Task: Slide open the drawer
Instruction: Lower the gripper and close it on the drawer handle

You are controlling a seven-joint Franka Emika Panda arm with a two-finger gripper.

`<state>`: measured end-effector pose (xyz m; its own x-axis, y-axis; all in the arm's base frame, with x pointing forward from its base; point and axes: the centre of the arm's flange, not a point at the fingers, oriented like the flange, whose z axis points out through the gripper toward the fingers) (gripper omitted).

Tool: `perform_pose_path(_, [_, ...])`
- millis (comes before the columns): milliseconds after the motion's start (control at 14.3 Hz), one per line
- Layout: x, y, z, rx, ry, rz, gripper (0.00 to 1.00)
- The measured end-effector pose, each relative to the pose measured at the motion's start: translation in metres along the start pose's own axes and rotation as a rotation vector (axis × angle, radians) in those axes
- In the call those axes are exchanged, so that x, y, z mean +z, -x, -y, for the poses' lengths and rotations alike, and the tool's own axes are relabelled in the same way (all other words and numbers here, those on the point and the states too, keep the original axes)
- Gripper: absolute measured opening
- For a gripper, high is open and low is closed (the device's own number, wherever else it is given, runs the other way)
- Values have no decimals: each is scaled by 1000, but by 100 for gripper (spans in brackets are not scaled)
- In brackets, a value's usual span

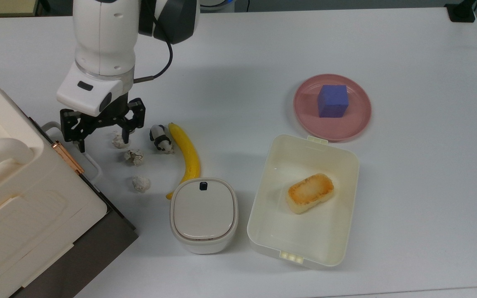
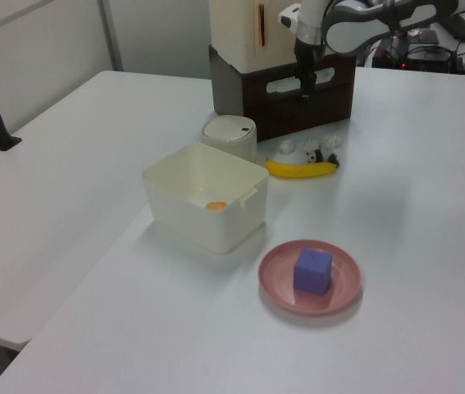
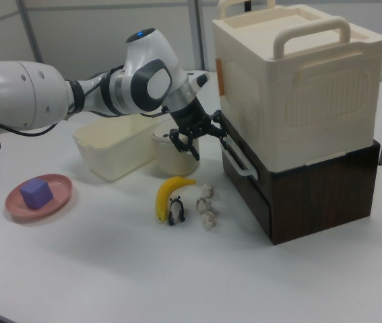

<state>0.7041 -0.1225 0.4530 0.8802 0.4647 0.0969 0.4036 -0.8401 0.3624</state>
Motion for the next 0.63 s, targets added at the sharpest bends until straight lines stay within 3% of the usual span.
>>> perform_pose_path(140, [5,-1,-1,-22,28,5,82])
perform_pose_path(209, [8,-2,-1,-30,40,1,74])
perform_pose_path(558, [28,1,-6,-58,79,12,65])
perform_pose_path(628, [28,1,-8,-71,96,11,55])
